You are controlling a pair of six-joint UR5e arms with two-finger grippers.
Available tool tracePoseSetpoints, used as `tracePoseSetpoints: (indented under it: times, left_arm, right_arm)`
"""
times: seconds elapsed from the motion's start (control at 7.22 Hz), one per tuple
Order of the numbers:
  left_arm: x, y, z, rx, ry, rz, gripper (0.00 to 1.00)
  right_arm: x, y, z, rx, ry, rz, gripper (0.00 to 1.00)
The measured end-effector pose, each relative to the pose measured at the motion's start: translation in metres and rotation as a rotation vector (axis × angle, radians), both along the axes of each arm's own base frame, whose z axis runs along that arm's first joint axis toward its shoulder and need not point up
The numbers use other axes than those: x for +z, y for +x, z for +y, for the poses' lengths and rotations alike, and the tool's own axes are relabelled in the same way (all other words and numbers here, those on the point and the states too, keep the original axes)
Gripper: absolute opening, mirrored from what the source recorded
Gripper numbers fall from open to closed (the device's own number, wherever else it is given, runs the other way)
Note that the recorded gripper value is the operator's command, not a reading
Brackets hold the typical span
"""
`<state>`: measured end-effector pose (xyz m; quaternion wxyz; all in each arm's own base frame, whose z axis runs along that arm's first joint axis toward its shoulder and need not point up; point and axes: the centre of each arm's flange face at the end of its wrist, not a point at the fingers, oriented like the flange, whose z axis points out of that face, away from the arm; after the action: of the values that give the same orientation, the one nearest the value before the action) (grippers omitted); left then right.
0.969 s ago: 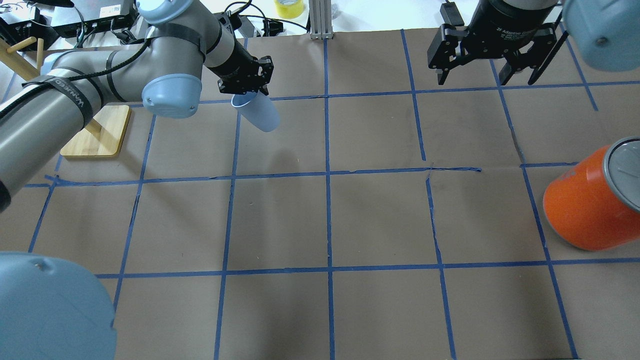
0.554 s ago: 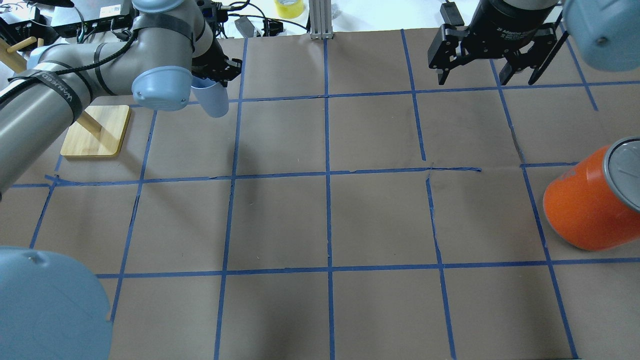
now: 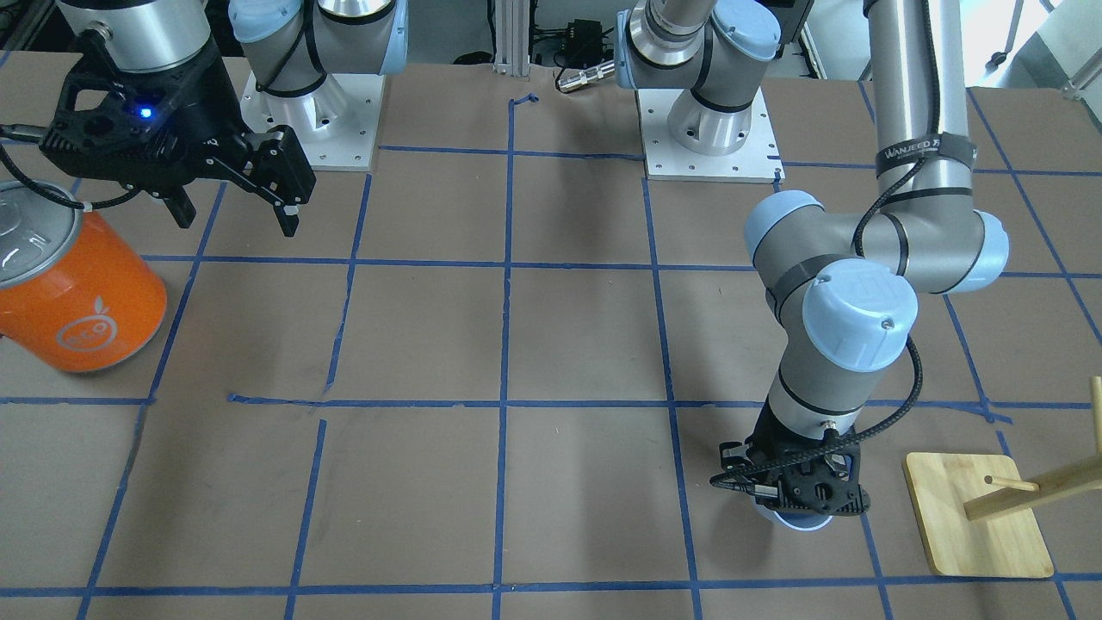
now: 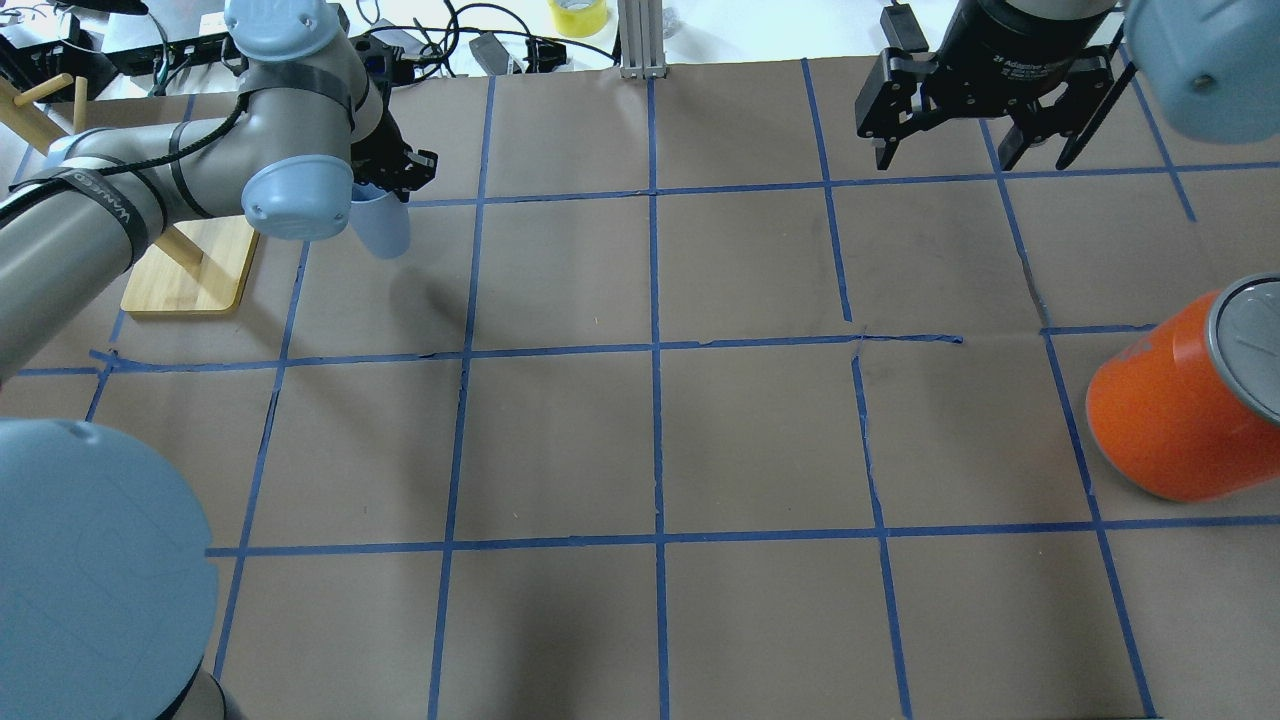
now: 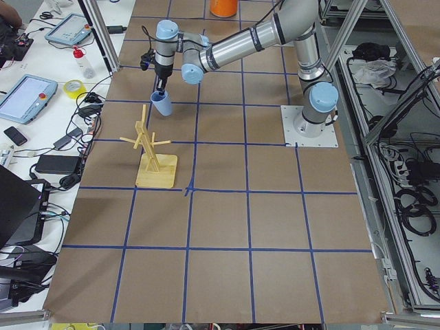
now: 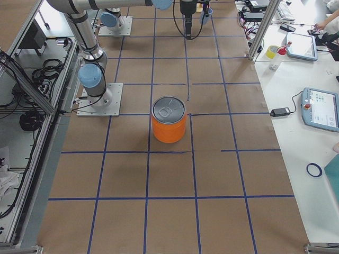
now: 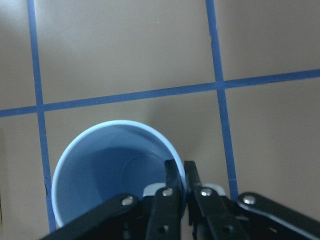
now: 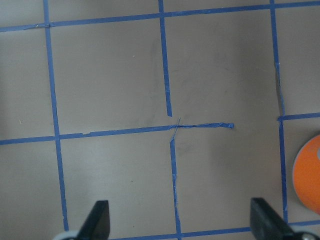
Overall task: Flip cup
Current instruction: 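Rotate the held cup opening-up with the left gripper, then lower the upright cup onto the table with the left gripper, then open the left gripper and raise it away from the cup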
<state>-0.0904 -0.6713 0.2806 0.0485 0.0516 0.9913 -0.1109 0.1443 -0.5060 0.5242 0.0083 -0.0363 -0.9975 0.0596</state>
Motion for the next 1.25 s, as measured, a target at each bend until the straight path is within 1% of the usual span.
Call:
tracePoseSetpoints:
  times: [0.28,0.42,0.55,0.69,0.83,0.97,1.11,1.25]
  left_arm:
    - [-0.016,0.002,-0.001,0.008,0.024,0.003,0.00]
    - [-0.018,0.002,-0.001,0.015,0.028,0.006,0.20]
    - [-0.021,0.002,0.000,0.019,0.033,0.007,0.29]
    - [-0.023,0.002,0.003,0.020,0.040,0.007,0.66]
    - [-0.022,0.002,0.006,0.020,0.041,0.007,1.00]
    - [-0.018,0.002,0.009,0.020,0.040,0.004,1.00]
    - [-0.011,0.001,0.011,0.020,0.043,0.001,1.00]
    - [0.004,0.000,0.017,0.019,0.055,-0.002,1.00]
  right_arm:
    - [0.000,0.001,0.001,0.001,-0.001,0.000,1.00]
    - [0.000,0.001,0.001,0.001,0.000,0.001,1.00]
    - [0.000,0.001,0.001,0.001,0.001,0.001,1.00]
    - [-0.001,0.001,0.001,0.001,0.002,0.002,1.00]
    - [-0.001,0.001,0.001,0.001,0.002,0.002,1.00]
    - [0.000,0.001,0.002,0.003,0.001,0.002,1.00]
    - [0.000,0.000,0.004,0.008,0.014,0.006,1.00]
    - [-0.001,0.000,0.009,0.010,0.039,0.012,1.00]
